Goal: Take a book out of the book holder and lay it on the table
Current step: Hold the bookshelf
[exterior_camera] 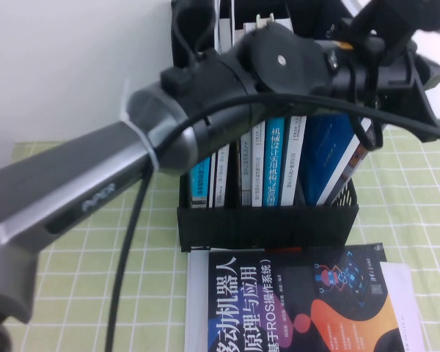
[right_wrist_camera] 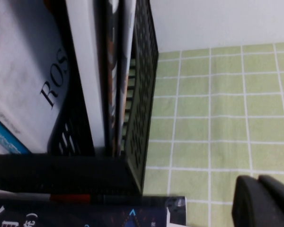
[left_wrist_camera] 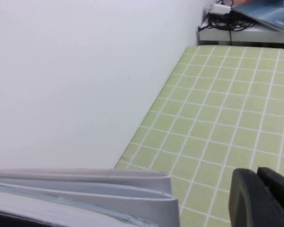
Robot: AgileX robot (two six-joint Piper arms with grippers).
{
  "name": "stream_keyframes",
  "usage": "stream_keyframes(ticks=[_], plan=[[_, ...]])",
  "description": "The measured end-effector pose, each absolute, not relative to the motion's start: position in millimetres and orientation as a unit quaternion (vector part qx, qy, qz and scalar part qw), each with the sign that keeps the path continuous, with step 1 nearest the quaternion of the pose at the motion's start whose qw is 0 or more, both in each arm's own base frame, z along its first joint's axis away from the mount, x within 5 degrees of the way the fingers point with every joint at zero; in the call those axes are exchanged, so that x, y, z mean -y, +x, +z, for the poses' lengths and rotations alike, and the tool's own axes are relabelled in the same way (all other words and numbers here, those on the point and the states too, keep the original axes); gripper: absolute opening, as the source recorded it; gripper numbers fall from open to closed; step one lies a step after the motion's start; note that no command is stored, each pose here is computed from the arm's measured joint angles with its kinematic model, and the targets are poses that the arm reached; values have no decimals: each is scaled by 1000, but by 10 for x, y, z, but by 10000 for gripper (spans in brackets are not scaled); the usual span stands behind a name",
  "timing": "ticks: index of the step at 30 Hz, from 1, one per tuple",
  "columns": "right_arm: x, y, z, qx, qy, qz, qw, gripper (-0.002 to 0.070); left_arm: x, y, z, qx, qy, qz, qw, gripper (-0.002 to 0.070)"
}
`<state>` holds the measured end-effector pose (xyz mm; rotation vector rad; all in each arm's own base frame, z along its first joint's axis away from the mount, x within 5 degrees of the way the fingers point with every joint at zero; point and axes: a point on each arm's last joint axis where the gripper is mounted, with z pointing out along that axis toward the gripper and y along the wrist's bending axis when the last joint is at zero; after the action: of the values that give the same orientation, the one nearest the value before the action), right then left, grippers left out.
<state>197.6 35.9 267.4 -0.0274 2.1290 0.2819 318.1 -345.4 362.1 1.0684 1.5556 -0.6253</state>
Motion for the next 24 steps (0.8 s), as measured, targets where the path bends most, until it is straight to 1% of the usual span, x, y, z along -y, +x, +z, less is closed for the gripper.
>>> stream_keyframes(ticks=[6, 11, 19, 24], plan=[[-371, 2080, 2605, -881, -9, 113, 460, 6, 3615, 3301, 3305, -660, 463, -240, 541, -1], [-372, 2091, 2611, -880, -8, 113, 461, 6, 3680, 3436, 3135, -668, 443, -219, 556, -1], [-361, 2122, 2621, -874, 0, 110, 474, 6, 3686, 3440, 3173, -660, 448, -210, 565, -1], [-351, 2177, 2590, -872, 5, 103, 479, 6, 3655, 3387, 3259, -647, 474, -199, 564, -1]])
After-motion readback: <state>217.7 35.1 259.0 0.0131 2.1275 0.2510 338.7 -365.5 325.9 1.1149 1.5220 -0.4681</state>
